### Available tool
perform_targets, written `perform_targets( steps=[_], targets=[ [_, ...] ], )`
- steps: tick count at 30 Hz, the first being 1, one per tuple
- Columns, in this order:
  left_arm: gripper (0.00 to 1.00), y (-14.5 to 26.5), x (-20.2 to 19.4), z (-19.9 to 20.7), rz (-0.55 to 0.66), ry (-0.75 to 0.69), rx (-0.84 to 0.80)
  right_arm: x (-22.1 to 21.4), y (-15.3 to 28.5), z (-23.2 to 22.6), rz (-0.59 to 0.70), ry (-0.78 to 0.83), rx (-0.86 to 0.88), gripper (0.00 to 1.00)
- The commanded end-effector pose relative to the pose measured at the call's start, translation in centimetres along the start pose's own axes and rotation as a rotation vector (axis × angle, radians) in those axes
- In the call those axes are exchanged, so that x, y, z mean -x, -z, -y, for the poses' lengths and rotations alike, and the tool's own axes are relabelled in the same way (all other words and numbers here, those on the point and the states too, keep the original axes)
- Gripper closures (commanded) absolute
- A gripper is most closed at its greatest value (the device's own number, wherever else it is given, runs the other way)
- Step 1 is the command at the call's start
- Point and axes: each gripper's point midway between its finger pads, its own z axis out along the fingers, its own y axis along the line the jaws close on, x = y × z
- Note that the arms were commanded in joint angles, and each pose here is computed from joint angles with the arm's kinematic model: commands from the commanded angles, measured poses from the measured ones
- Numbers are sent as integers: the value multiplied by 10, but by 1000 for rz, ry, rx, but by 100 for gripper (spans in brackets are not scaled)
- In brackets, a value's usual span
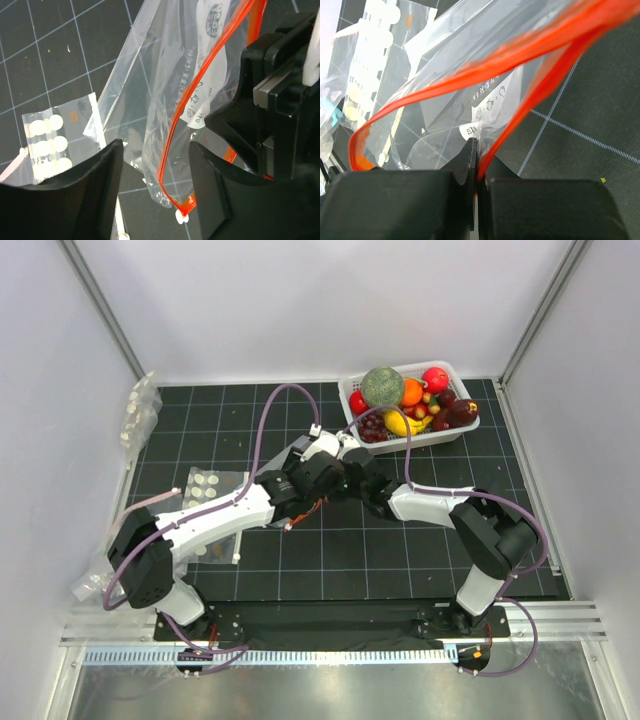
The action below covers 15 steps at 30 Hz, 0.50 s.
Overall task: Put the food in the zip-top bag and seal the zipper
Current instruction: Open the zipper of the food storage bag.
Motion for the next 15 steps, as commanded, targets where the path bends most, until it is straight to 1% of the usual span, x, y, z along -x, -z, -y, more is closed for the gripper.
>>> perform_targets(
  steps=[1,5,6,8,9,12,15],
  targets=[
    [44,1,15,0,48,24,-16,24,7,-19,70,29,41,99],
    [51,-17,8,2,-5,15,8,25,9,-21,74,33,49,99],
    [69,-23,5,-7,-21,32,44,25,9,-21,75,35,50,99],
    [93,-34,-5,-18,-58,55,97,24,10,-19,74,46,41,99],
    [100,-38,-8,-26,-76,74,118,23,10,-17,74,42,35,99],
    [100,-28,-9,-27,-67,90,110,23,9,-19,72,40,49,99],
    [100,-13,4,-40,3,106,176,23,6,-24,62,50,72,99]
  ],
)
